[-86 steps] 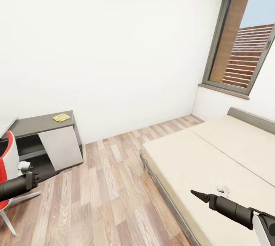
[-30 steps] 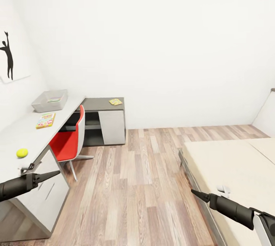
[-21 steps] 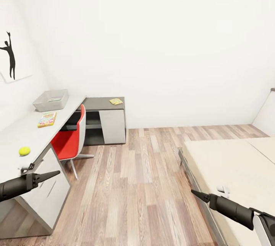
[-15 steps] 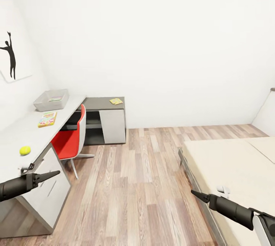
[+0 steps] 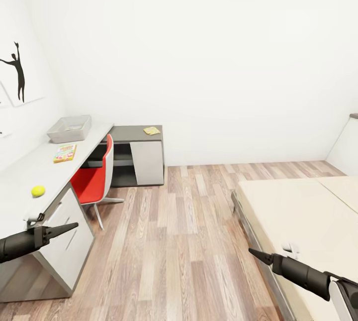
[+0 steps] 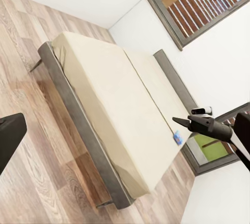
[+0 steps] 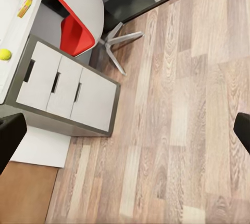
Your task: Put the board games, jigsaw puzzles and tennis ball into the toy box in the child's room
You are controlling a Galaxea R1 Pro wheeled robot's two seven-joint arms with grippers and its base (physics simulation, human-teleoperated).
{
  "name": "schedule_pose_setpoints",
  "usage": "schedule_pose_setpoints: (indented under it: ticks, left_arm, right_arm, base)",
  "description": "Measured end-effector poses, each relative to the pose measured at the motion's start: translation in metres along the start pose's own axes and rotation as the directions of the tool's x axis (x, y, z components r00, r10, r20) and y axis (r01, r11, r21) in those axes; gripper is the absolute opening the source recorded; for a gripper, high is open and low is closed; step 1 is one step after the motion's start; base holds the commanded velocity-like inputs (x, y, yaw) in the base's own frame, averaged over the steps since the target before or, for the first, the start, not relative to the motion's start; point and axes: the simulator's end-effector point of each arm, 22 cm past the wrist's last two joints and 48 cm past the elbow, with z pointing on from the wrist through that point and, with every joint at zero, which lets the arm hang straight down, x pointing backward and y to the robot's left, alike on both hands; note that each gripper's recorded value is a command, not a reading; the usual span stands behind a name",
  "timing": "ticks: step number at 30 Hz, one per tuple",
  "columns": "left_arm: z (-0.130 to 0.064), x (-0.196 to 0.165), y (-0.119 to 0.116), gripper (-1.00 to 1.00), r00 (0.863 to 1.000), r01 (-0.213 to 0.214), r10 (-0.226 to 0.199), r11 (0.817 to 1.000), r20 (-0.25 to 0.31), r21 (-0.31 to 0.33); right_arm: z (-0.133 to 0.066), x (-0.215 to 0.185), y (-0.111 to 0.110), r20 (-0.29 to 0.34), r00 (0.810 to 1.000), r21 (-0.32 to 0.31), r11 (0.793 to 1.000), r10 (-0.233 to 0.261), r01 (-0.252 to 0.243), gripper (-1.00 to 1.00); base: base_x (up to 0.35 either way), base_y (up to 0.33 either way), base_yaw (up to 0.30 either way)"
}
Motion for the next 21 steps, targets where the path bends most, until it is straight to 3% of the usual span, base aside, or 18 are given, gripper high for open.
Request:
schedule_pose_setpoints:
  ticks: [10,21]
  left_arm:
    - [0.0002,0.0002,-0.0001,1.0,1.0,0.0,0.0,1.0,-0.001,0.001]
    - [0.0002,0.0001,-0.0005,1.0,1.0,0.0,0.0,1.0,0.0,0.001]
  right_arm:
    - [0.0,0.001,0.0014,-0.01,1.0,0.0,1.0,0.008,-0.008,1.0]
    - [0.0002,0.0016,0.0019,-0.013,1.0,-0.001,1.0,0.011,-0.011,1.0]
  base:
    - [-0.048,-0.123,0.016]
    - [-0.018,-0.064,0.209]
